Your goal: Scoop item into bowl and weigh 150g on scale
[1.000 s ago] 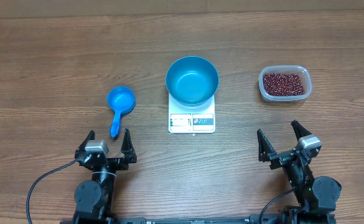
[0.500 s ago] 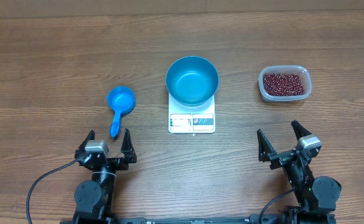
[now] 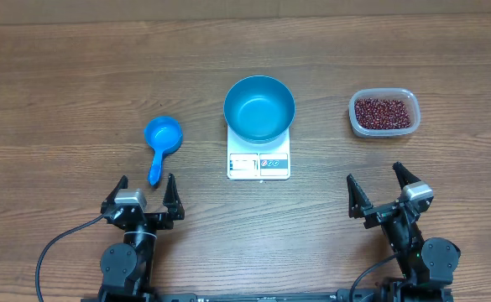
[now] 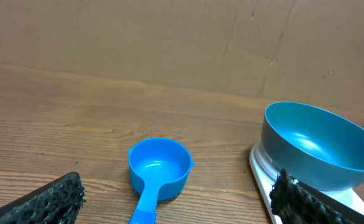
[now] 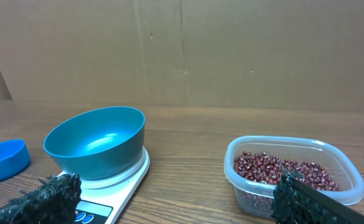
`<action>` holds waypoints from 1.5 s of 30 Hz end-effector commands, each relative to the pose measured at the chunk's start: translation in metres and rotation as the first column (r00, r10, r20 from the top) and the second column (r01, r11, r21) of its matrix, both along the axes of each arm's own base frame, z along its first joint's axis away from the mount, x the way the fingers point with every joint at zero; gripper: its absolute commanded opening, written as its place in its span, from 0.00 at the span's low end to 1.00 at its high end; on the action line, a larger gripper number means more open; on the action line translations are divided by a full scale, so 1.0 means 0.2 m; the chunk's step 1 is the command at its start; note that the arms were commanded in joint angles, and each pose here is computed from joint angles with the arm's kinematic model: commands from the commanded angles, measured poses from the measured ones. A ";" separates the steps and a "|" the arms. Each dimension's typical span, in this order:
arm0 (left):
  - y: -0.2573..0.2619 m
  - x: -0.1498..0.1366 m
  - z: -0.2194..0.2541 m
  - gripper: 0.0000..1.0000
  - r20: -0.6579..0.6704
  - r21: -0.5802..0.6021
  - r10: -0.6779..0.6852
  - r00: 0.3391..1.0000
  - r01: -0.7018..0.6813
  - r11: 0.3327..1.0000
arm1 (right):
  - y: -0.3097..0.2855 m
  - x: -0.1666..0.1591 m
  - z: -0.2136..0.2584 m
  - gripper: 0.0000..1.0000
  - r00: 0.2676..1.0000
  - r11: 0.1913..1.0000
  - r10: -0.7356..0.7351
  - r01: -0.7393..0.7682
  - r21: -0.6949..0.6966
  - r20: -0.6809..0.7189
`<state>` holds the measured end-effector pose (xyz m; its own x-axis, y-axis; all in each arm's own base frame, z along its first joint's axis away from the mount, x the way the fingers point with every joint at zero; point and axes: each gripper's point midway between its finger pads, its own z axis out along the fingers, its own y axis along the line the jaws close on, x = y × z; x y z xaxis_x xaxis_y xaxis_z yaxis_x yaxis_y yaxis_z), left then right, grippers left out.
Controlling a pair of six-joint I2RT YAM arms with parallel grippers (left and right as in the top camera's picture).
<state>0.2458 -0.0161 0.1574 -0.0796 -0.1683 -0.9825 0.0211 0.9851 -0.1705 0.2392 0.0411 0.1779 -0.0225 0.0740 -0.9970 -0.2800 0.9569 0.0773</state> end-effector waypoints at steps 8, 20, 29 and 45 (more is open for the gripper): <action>0.01 0.00 0.00 1.00 0.006 0.019 0.007 1.000 -0.007 1.000 | 0.00 0.00 -0.01 1.00 1.000 1.000 0.003 -0.003 -0.002 0.006; 0.01 0.00 0.00 1.00 0.006 0.019 0.007 1.000 -0.007 1.000 | 0.00 0.00 -0.01 1.00 1.000 1.000 0.003 -0.003 -0.002 0.006; 0.01 0.00 0.00 1.00 0.006 0.019 0.007 1.000 -0.007 1.000 | 0.00 0.00 -0.01 1.00 1.000 1.000 0.003 -0.003 -0.002 0.006; 0.01 0.00 0.00 0.99 0.006 0.019 0.007 1.000 -0.007 1.000 | 0.00 0.00 -0.01 1.00 1.000 1.000 0.003 -0.003 -0.002 0.006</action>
<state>0.2458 -0.0161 0.1574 -0.0796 -0.1683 -0.9825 0.0207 0.9851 -0.1705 0.2392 0.0411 0.1781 -0.0216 0.0735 -0.9971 -0.2801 0.9569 0.0766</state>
